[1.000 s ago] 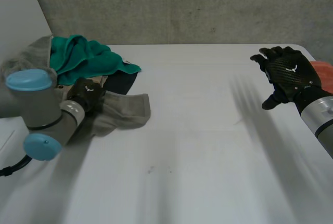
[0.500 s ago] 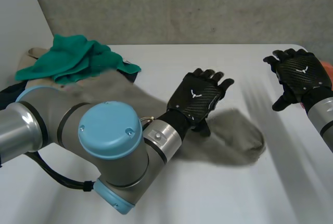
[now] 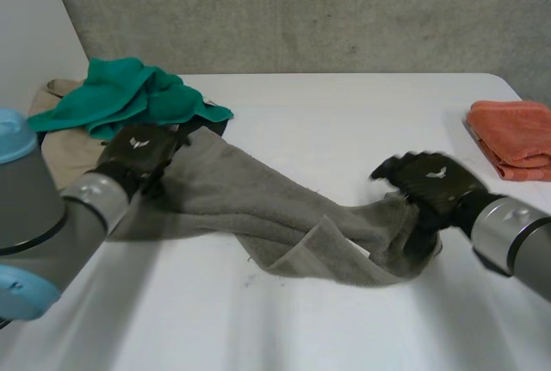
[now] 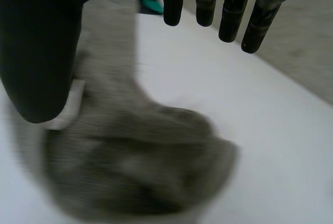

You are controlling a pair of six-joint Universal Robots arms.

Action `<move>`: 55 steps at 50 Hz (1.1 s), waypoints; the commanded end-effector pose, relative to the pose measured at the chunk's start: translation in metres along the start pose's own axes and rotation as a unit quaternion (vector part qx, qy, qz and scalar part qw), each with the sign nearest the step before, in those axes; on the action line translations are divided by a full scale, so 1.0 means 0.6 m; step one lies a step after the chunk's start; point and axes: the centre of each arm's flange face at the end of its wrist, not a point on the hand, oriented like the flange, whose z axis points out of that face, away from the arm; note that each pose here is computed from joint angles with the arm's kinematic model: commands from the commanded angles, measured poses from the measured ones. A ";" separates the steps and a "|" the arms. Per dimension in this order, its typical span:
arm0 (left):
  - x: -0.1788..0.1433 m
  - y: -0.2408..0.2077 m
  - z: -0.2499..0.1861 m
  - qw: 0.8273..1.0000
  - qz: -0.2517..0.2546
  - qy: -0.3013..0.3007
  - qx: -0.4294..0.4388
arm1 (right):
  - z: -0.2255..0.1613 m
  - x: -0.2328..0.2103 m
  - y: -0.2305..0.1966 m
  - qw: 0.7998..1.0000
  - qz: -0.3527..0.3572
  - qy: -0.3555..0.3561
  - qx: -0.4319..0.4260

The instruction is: Fold the laundry.

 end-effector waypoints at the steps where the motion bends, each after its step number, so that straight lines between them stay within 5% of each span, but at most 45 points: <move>1: -0.041 0.046 -0.026 0.995 0.064 -0.034 -0.062 | 0.003 -0.089 -0.011 0.997 -0.030 -0.075 0.001; 16: -0.118 0.099 -0.035 0.988 0.046 -0.091 -0.119 | 0.099 -0.202 0.014 0.981 -0.190 -0.015 -0.028; 27: -0.121 0.100 -0.027 0.994 0.035 -0.042 -0.093 | 0.105 -0.186 -0.024 0.985 -0.166 0.024 0.048; 32: -0.115 0.099 -0.027 0.995 0.034 -0.031 -0.088 | 0.058 -0.135 -0.077 0.981 -0.157 0.067 0.089; 44: -0.102 0.098 -0.031 0.997 0.030 0.000 -0.077 | 0.064 0.039 -0.028 0.976 -0.147 0.161 0.019; 55: -0.097 0.099 -0.030 0.997 0.029 0.011 -0.075 | 0.064 0.067 0.001 0.977 -0.132 0.169 -0.003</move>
